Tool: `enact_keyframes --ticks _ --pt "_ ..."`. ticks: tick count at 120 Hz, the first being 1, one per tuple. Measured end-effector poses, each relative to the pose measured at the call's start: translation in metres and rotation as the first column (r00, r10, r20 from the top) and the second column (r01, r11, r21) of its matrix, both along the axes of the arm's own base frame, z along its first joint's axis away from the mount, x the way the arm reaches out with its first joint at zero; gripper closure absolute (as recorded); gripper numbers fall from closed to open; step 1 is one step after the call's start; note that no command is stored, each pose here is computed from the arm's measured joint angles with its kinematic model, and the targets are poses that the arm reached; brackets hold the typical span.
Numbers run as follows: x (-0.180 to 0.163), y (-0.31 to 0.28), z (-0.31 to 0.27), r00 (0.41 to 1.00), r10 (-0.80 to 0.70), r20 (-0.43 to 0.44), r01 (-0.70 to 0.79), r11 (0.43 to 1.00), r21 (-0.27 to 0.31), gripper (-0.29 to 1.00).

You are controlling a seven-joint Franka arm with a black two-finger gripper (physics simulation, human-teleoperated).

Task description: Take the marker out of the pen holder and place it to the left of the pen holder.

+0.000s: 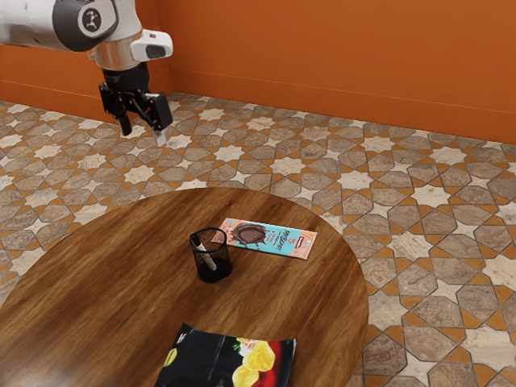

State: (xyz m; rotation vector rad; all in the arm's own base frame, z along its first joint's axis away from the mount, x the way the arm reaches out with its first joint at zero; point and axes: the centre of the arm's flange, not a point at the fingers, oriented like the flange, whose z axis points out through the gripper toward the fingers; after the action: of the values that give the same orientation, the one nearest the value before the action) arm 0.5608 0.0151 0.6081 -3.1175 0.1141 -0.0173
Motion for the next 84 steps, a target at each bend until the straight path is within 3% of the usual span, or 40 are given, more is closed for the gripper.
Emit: enact_keyframes --ticks 14,31,41,67,84 --pt "-0.003 0.004 -0.019 0.999 -0.002 -0.032 0.002 1.0 -0.004 0.02" --pt "-0.015 0.008 -0.134 0.983 0.002 -0.182 -0.009 0.999 -0.035 0.02" --pt "-0.022 0.012 -0.18 0.976 0.013 -0.216 -0.023 0.999 -0.044 0.02" --pt "-0.016 0.018 -0.19 0.986 0.1 -0.131 -0.111 0.991 -0.074 0.02" --pt "-0.003 -0.029 -0.21 0.986 0.109 -0.122 -0.12 0.989 -0.086 0.02"
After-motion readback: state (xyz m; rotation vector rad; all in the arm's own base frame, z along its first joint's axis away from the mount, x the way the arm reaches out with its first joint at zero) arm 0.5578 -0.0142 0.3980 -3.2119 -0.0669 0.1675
